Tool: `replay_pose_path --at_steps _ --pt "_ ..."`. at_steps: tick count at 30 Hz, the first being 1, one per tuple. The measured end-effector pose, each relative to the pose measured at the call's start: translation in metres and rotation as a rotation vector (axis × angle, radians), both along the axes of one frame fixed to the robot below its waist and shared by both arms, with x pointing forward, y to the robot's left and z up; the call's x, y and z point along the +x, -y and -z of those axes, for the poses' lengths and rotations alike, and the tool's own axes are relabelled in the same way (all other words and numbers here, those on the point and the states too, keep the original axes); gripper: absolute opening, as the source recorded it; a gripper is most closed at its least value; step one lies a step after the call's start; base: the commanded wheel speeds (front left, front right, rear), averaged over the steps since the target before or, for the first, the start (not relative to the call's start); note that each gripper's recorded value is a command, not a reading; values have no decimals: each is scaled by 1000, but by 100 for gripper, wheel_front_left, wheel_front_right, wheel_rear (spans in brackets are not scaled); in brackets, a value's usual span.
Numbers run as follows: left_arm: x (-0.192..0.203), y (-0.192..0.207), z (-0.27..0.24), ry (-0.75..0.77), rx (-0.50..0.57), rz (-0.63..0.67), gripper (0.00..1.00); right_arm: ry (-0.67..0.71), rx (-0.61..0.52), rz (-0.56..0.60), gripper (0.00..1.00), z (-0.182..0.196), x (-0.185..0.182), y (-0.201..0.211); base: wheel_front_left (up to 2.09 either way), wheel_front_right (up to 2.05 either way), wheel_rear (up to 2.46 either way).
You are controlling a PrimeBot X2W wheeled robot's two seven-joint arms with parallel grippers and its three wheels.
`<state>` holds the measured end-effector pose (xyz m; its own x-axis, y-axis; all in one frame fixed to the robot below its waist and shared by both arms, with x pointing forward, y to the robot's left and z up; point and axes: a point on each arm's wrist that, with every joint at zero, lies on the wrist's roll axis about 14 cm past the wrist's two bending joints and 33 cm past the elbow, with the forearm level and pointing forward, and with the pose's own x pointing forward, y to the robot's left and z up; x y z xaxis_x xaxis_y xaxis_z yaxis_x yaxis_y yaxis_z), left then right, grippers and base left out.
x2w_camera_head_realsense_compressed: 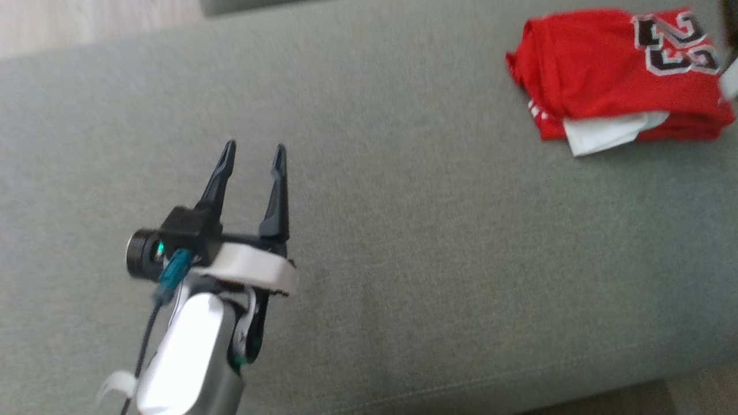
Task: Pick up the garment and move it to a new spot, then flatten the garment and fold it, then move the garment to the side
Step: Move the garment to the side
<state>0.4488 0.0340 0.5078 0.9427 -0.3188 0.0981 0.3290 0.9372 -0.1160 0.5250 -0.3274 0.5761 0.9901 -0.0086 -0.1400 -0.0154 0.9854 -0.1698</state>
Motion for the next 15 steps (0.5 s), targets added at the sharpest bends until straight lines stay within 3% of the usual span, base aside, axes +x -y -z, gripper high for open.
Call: replay_pose_path --at_steps 9,15 --pt "-40 -45 -24 23 -51 -116 100 69 158 -112 100 9 -54 -55 0 0 0" --pt "-50 -78 -26 33 -24 -209 100 100 254 -156 100 23 -76 -84 0 0 0"
